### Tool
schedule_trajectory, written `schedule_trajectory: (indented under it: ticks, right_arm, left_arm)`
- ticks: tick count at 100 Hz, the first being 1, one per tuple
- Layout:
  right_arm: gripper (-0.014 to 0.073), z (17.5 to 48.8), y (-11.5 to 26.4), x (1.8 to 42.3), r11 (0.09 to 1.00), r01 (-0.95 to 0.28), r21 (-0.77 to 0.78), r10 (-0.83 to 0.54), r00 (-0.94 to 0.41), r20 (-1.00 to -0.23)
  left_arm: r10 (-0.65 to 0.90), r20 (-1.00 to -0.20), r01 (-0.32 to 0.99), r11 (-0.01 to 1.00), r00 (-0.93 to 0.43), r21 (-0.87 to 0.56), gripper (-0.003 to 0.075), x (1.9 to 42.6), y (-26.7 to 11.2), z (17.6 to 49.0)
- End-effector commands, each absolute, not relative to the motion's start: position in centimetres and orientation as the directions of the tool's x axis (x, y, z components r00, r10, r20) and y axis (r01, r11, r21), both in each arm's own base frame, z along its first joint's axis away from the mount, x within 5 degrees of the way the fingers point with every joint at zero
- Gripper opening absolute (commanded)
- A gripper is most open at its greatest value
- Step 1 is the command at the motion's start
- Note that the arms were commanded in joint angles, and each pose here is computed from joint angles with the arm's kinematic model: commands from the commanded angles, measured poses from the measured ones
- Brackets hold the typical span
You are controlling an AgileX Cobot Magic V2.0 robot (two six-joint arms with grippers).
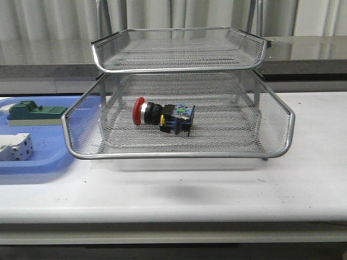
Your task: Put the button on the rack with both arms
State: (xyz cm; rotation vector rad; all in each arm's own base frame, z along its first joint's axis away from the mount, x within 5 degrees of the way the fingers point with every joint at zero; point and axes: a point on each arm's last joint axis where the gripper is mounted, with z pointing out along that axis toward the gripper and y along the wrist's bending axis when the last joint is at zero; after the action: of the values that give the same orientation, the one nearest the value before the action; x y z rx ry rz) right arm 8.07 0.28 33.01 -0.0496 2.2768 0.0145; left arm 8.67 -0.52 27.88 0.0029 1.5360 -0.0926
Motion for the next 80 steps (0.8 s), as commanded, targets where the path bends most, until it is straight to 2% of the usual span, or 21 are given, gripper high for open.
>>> schedule_trajectory:
  ticks: [1, 14, 35, 44, 62, 80]
  right_arm:
    - [-0.0068, 34.4, 0.2, 8.4, 0.999, -0.039, -0.014, -0.033, -0.576, -0.817]
    - [-0.0068, 34.8, 0.5, 8.6, 0.999, -0.048, 0.019, -0.010, -0.539, -0.842]
    - [-0.0068, 35.1, 1.7, 9.4, 0.977, -0.096, 0.191, 0.114, -0.519, -0.847]
    - [-0.0068, 34.4, 2.0, 10.5, 0.970, -0.093, 0.224, 0.129, -0.586, -0.800]
    - [-0.0068, 32.4, 2.8, 13.1, 0.949, -0.084, 0.303, 0.140, -0.751, -0.645]
    - [-0.0066, 30.7, 4.4, 15.5, 0.917, -0.240, 0.318, -0.013, -0.815, -0.579]
  left_arm:
    - [-0.076, -0.991, 0.026, 0.997, 0.109, -0.074, -0.0020, 8.6, -0.1, 29.3]
    - [-0.076, -0.991, 0.026, 0.997, 0.109, -0.074, -0.0020, 8.6, -0.1, 29.3]
    - [-0.076, -0.991, 0.026, 0.997, 0.109, -0.074, -0.0020, 8.6, -0.1, 29.3]
    - [-0.076, -0.991, 0.026, 0.997, 0.109, -0.074, -0.0020, 8.6, -0.1, 29.3]
    - [-0.076, -0.991, 0.026, 0.997, 0.109, -0.074, -0.0020, 8.6, -0.1, 29.3]
    - [-0.076, -0.991, 0.026, 0.997, 0.109, -0.074, -0.0020, 8.6, -0.1, 29.3]
